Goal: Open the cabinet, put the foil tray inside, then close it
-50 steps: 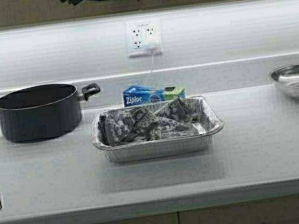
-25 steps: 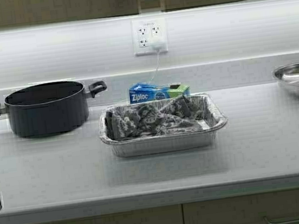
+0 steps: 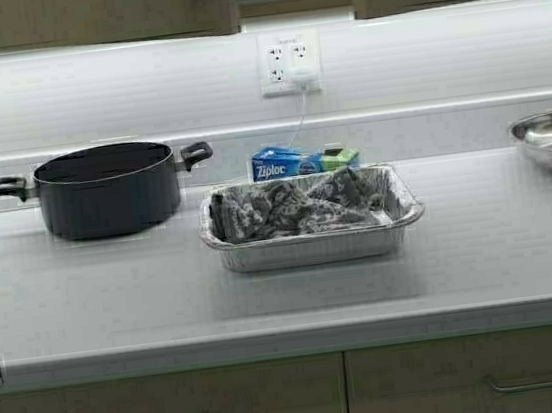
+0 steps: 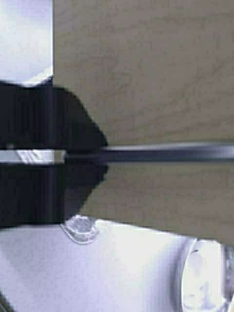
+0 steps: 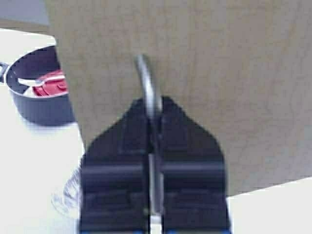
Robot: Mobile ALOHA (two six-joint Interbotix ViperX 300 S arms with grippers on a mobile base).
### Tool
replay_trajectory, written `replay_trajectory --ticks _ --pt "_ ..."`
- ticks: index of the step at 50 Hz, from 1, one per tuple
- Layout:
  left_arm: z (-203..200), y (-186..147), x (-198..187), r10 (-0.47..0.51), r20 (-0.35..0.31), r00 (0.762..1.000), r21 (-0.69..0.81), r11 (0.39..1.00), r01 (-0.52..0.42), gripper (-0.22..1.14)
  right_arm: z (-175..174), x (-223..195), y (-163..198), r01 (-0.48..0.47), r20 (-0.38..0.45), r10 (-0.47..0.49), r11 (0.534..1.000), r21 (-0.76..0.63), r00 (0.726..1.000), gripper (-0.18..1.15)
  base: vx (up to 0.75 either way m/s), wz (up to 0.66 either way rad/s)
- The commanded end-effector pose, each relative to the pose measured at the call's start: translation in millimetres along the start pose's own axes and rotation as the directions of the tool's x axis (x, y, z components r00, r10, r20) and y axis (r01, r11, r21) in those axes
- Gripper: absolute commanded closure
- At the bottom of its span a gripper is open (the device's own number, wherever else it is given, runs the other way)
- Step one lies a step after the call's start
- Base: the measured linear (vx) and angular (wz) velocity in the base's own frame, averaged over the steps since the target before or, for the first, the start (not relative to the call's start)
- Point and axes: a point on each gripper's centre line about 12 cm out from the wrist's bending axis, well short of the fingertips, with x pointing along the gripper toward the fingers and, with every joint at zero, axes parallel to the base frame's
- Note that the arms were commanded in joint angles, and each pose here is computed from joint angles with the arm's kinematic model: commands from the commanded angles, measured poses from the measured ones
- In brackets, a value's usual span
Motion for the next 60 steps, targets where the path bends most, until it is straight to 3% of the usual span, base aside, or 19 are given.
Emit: replay_trajectory --ticks 1,8,13,15,20,24,26,31,35,39,41,44,46,48,50,53,57,60 --pt "16.4 19.8 -16.8 0.059 0.066 0.996 -0.016 0.998 -0.058 0.88 -9.4 -0.9 -11.7 0.020 -0.057 -0.020 1.000 -0.002 0.998 0.89 -0.07 -0.02" --pt "10.3 25.8 -28.9 0.079 0.068 0.995 -0.016 0.997 -0.078 0.87 -12.2 -1.0 -10.6 0.001 -0.085 -0.004 0.999 -0.043 0.996 0.83 -0.06 -0.03" --pt "7.5 25.8 -36.1 0.078 0.070 0.994 -0.006 0.997 -0.078 0.76 -13.0 -2.9 -7.6 -0.026 -0.115 0.021 0.999 -0.048 0.993 0.53 -0.05 -0.05" --pt "5.4 25.4 -39.4 0.075 0.065 0.995 -0.017 0.997 -0.074 0.66 -11.5 -5.0 -6.6 -0.040 -0.128 0.034 0.998 -0.045 0.991 0.34 -0.04 -0.06" --pt "0.3 22.8 -50.0 0.049 0.015 0.999 -0.023 0.999 -0.049 0.20 -10.4 -14.8 -3.8 -0.070 -0.152 0.064 0.997 -0.035 0.986 -0.07 -0.04 -0.06" --pt "-6.1 20.2 -60.9 0.024 -0.034 0.999 -0.026 0.999 -0.025 -0.12 -13.1 -27.6 -4.7 -0.082 -0.173 0.078 0.996 -0.020 0.982 -0.10 -0.03 -0.06" --pt "-10.9 18.6 -66.8 0.011 -0.057 0.998 -0.027 1.000 -0.013 -0.18 -15.2 -35.0 -6.3 -0.086 -0.186 0.080 0.996 -0.023 0.979 -0.06 -0.02 -0.06" --pt "-22.4 14.3 -84.8 -0.023 -0.115 0.993 -0.027 0.999 0.020 -0.07 -16.1 -56.4 -11.7 -0.090 -0.215 0.077 0.995 -0.052 0.973 -0.02 0.00 -0.01" --pt "-28.1 9.7 -100.3 -0.057 -0.153 0.987 -0.031 0.998 0.053 0.14 -12.3 -74.9 -7.2 -0.123 -0.229 0.109 0.991 -0.051 0.967 0.02 0.00 -0.01" --pt "-28.9 -0.6 -111.5 -0.115 -0.181 0.977 -0.015 0.993 0.114 0.55 -7.3 -90.3 -0.8 -0.155 -0.243 0.152 0.988 0.007 0.958 0.17 0.00 0.00" --pt "-26.5 -8.2 -115.7 -0.149 -0.171 0.974 0.006 0.988 0.152 0.82 -5.2 -95.4 2.5 -0.169 -0.246 0.173 0.985 0.039 0.954 0.31 0.00 0.00" --pt "-20.4 -21.3 -118.4 -0.204 -0.137 0.969 0.024 0.978 0.209 1.08 -2.7 -99.6 8.7 -0.195 -0.241 0.205 0.979 0.065 0.949 0.59 0.00 0.00" --pt "-15.4 -29.4 -118.4 -0.236 -0.112 0.965 0.024 0.970 0.240 1.07 -2.5 -100.3 14.4 -0.222 -0.236 0.230 0.973 0.061 0.944 0.78 0.00 0.00" --pt "-9.8 -37.6 -117.6 -0.266 -0.087 0.960 0.028 0.963 0.270 0.97 -1.6 -99.9 20.9 -0.251 -0.223 0.255 0.967 0.047 0.941 0.95 0.00 0.00" --pt "-6.7 -45.7 -114.9 -0.294 -0.076 0.953 0.028 0.955 0.296 0.87 0.6 -98.0 29.1 -0.282 -0.189 0.284 0.959 0.036 0.940 1.04 0.00 0.00" --pt "-4.5 -59.5 -107.7 -0.334 -0.080 0.939 0.034 0.941 0.338 0.81 4.0 -95.3 41.2 -0.325 -0.149 0.325 0.945 0.025 0.934 0.98 0.00 0.00" --pt "-3.7 -77.7 -95.4 -0.375 -0.089 0.923 0.047 0.924 0.380 0.86 6.6 -87.5 58.8 -0.378 -0.117 0.376 0.926 0.008 0.919 0.86 0.00 0.00" --pt "-3.6 -92.1 -83.1 -0.395 -0.087 0.914 0.058 0.914 0.401 0.88 7.4 -78.7 71.4 -0.405 -0.106 0.403 0.914 -0.002 0.909 0.87 0.00 0.00"
